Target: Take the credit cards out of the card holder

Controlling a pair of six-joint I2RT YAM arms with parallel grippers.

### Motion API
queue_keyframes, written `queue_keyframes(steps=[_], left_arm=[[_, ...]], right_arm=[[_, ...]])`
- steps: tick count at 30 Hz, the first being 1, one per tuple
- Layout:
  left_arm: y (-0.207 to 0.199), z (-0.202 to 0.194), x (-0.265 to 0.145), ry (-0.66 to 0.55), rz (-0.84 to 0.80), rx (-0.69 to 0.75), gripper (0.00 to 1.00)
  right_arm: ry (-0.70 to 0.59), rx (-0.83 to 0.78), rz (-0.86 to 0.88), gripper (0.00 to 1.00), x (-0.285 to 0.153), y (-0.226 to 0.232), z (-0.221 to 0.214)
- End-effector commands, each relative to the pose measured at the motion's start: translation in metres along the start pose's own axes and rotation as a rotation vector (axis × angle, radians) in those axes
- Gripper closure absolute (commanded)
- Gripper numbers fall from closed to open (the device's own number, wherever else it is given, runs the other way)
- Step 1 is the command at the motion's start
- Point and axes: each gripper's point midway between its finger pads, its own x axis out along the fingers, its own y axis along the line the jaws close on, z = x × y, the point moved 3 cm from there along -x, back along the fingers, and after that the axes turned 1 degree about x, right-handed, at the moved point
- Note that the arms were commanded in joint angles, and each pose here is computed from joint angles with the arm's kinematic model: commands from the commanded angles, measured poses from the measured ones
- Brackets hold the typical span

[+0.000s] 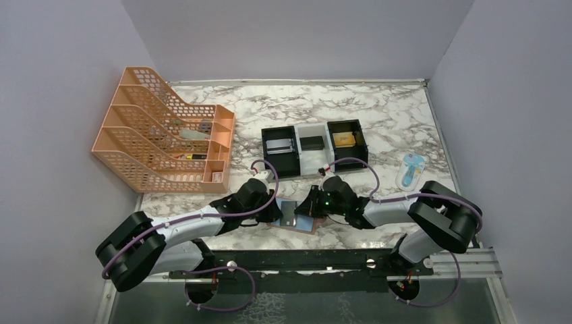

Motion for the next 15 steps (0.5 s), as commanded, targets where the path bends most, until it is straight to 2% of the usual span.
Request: queue_keyframes(steps=[1, 8, 15], left_arm=[[0.0098, -0.0097, -0.0024, 0.031, 0.048, 0.001, 0.77], [0.0079, -0.0084, -0.0025, 0.033, 0.043, 0.005, 0.77], [0.0071, -0.0095, -0.0019, 0.043, 0.038, 0.010, 0.77]], right_arm=[[0.036, -0.041, -0.028, 0.99, -0.0080, -0.0121, -0.0065], [0.094, -0.065, -0.023, 0.99, -0.0059, -0.0133, -0.0115], [0.114, -0.044, 0.000, 0.90, -0.0027, -0.0091, -0.0113]])
